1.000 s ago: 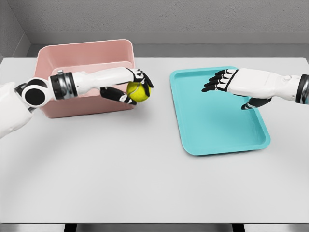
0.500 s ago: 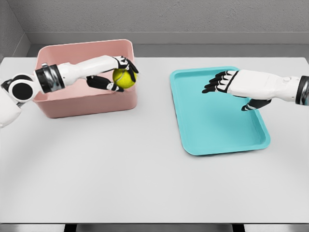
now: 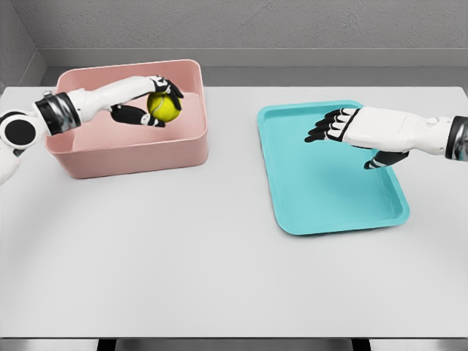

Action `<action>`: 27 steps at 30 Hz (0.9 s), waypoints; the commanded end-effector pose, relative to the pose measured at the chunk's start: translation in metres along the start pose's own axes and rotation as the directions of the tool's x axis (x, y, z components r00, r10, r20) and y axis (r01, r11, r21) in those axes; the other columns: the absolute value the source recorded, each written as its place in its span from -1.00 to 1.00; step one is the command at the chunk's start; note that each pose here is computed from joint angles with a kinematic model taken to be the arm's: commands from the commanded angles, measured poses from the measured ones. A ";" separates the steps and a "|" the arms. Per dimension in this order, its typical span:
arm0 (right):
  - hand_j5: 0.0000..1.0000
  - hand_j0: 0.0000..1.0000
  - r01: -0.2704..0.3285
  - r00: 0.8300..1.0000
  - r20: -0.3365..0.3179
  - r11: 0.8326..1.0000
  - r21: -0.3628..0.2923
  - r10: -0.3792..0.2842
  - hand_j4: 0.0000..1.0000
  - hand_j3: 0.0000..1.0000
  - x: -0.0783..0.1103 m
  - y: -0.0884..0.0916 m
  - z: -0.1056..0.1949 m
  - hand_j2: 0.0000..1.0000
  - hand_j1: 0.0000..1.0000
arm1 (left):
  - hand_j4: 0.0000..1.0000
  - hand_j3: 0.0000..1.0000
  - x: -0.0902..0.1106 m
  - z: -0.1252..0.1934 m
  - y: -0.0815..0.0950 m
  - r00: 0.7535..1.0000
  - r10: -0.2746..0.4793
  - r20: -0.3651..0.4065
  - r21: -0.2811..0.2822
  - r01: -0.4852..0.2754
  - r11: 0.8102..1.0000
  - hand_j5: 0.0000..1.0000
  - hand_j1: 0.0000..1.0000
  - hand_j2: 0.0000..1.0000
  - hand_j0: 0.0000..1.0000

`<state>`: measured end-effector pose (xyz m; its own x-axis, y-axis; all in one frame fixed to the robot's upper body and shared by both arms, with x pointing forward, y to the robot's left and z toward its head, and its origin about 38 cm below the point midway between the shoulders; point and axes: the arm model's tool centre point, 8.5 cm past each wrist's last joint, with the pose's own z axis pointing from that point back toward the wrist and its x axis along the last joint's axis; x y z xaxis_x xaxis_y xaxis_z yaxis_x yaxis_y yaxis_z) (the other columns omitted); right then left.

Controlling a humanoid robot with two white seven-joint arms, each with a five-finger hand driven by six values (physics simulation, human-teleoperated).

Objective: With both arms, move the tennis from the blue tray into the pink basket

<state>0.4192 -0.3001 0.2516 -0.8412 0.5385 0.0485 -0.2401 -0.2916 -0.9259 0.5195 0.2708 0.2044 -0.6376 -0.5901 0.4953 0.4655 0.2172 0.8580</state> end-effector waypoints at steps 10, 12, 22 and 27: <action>1.00 1.00 0.006 1.000 0.000 1.000 -0.004 -0.006 1.00 1.00 0.000 0.000 0.000 1.00 1.00 | 0.03 0.03 -0.032 0.005 -0.006 0.993 0.053 -0.108 0.030 -0.050 0.998 0.03 0.03 0.03 0.03; 1.00 1.00 0.006 1.000 0.000 1.000 -0.004 -0.006 1.00 1.00 0.000 0.000 0.000 1.00 1.00 | 0.03 0.03 -0.036 0.007 -0.007 0.991 0.059 -0.124 0.034 -0.055 0.998 0.03 0.03 0.03 0.03; 1.00 1.00 0.008 1.000 0.000 1.000 -0.002 -0.008 1.00 1.00 0.000 0.001 0.000 1.00 1.00 | 0.04 0.04 -0.053 0.005 -0.003 0.978 0.071 -0.195 0.069 -0.058 0.996 0.04 0.04 0.04 0.04; 1.00 1.00 0.006 1.000 0.003 1.000 -0.003 -0.006 1.00 1.00 0.001 0.001 -0.001 1.00 1.00 | 1.00 1.00 -0.051 0.003 -0.001 0.980 0.068 -0.187 0.072 -0.056 0.996 1.00 1.00 1.00 1.00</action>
<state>0.4191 -0.2990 0.2501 -0.8421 0.5368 0.0518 -0.2424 -0.2908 -0.9256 0.5486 0.3032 0.1762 -0.4778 -0.7119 0.5148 0.4606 0.2959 0.8368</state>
